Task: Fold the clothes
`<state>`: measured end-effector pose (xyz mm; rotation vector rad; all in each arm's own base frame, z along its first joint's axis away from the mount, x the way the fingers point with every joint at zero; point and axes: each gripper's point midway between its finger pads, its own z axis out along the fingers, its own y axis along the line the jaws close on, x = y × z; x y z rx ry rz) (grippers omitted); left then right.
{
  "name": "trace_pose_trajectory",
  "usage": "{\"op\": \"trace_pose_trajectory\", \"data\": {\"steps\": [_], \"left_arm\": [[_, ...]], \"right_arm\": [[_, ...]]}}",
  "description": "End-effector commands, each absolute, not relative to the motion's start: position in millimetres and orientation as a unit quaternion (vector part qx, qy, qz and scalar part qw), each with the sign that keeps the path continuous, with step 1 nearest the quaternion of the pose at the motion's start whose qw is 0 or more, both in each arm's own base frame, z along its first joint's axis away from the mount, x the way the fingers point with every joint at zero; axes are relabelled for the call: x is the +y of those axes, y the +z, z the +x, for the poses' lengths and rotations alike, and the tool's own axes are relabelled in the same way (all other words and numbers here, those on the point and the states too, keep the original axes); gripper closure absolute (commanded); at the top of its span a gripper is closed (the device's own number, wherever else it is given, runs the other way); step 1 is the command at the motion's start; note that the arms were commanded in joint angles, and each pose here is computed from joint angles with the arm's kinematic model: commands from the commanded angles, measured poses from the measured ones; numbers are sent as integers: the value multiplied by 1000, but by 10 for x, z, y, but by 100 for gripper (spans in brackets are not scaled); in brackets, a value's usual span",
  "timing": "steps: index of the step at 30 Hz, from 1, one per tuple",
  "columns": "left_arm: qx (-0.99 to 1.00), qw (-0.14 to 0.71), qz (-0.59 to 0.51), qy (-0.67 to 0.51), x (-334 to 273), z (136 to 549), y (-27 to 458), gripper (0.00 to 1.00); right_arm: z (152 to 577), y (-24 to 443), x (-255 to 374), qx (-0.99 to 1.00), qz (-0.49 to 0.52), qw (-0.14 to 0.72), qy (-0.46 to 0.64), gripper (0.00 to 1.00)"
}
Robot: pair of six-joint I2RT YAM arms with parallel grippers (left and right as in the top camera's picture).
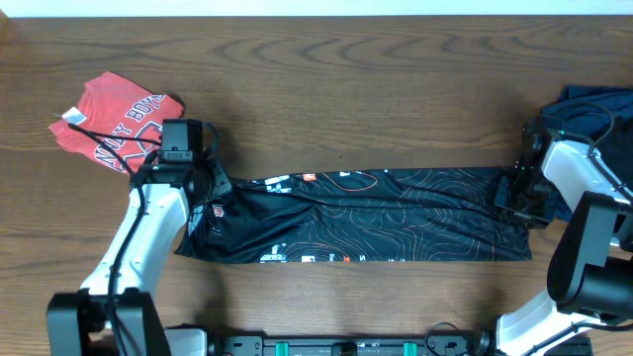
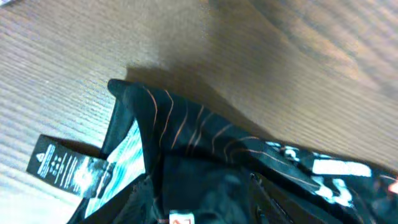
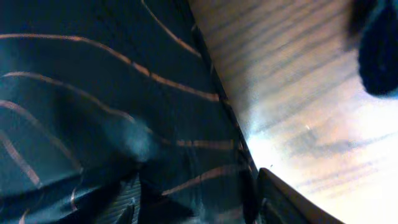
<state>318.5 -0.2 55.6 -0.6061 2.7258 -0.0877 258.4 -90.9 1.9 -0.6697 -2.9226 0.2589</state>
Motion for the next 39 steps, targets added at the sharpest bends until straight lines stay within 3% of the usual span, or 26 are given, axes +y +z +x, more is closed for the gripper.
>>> {"op": "trace_pose_trajectory", "data": {"steps": [1, 8, 14, 23, 34, 39], "left_arm": [[966, 143, -216, -8, 52, 3137, 335, 49], [968, 93, -226, 54, 262, 3026, -36, 49], [962, 86, -253, 61, 428, 2995, -72, 49], [955, 142, -261, 6, 356, 3136, 314, 45], [942, 211, -260, -8, 349, 3078, 895, 44], [943, 207, -260, -7, 346, 3033, 912, 44]], "right_arm": [[2502, -33, -970, -964, -243, 64, 87, 39], [2480, -142, -998, -963, -249, 53, 87, 38], [2511, -215, -1006, -963, -251, 38, 87, 39], [2633, -259, -825, -977, -210, 21, 26, 39], [2635, -286, -826, -978, -204, 18, 26, 37], [2604, -334, -784, -980, -199, 19, 17, 42]]}}
